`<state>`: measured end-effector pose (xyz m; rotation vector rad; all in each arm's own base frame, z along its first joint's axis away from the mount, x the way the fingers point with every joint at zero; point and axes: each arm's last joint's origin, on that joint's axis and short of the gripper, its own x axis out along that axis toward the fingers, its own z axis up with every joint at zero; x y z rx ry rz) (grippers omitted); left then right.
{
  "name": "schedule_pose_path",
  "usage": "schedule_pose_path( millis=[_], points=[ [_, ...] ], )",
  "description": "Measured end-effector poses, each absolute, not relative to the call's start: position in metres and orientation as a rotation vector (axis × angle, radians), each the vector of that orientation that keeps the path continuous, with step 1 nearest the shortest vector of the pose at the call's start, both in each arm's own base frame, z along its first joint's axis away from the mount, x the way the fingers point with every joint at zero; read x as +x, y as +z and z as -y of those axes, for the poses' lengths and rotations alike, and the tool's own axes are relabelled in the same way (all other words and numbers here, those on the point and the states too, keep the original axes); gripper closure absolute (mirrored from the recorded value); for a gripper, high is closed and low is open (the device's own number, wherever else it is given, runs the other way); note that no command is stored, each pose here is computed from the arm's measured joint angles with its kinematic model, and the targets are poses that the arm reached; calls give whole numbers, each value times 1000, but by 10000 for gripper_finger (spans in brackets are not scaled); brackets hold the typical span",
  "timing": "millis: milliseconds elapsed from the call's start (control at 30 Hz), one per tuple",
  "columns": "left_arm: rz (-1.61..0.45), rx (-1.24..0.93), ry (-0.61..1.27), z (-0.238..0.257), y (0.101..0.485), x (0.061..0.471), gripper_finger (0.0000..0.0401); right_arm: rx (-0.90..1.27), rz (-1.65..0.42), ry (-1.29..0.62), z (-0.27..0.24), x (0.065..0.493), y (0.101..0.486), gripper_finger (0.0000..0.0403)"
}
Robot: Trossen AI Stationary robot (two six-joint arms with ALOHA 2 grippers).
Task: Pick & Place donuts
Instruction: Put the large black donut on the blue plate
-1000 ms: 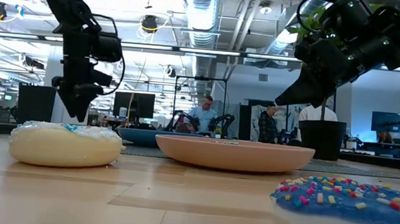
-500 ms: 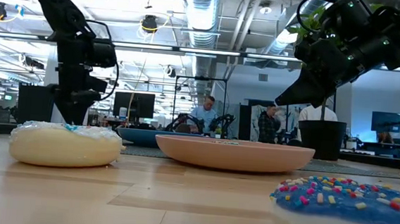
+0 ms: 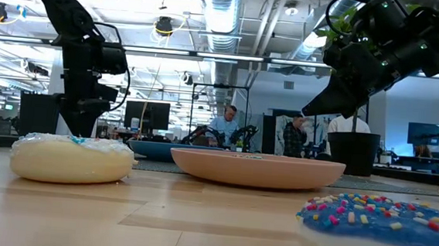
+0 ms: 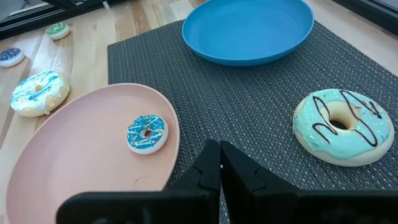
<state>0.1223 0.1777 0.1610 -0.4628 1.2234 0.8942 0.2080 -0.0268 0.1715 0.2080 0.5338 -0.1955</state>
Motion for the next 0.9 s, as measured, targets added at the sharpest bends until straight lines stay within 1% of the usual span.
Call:
schedule_pose_path(
  millis=[333,600,900],
  points=[
    [-1218,-476,904,-178,161,122,145,208,-534,-195,27,208,171,402],
    [-1280,-434,921,-178,152,128,145,208,-534,-193,27,208,171,402],
    [-1273,-442,919,-178,151,130,145,208,-534,-193,27,208,171,402]
  ],
)
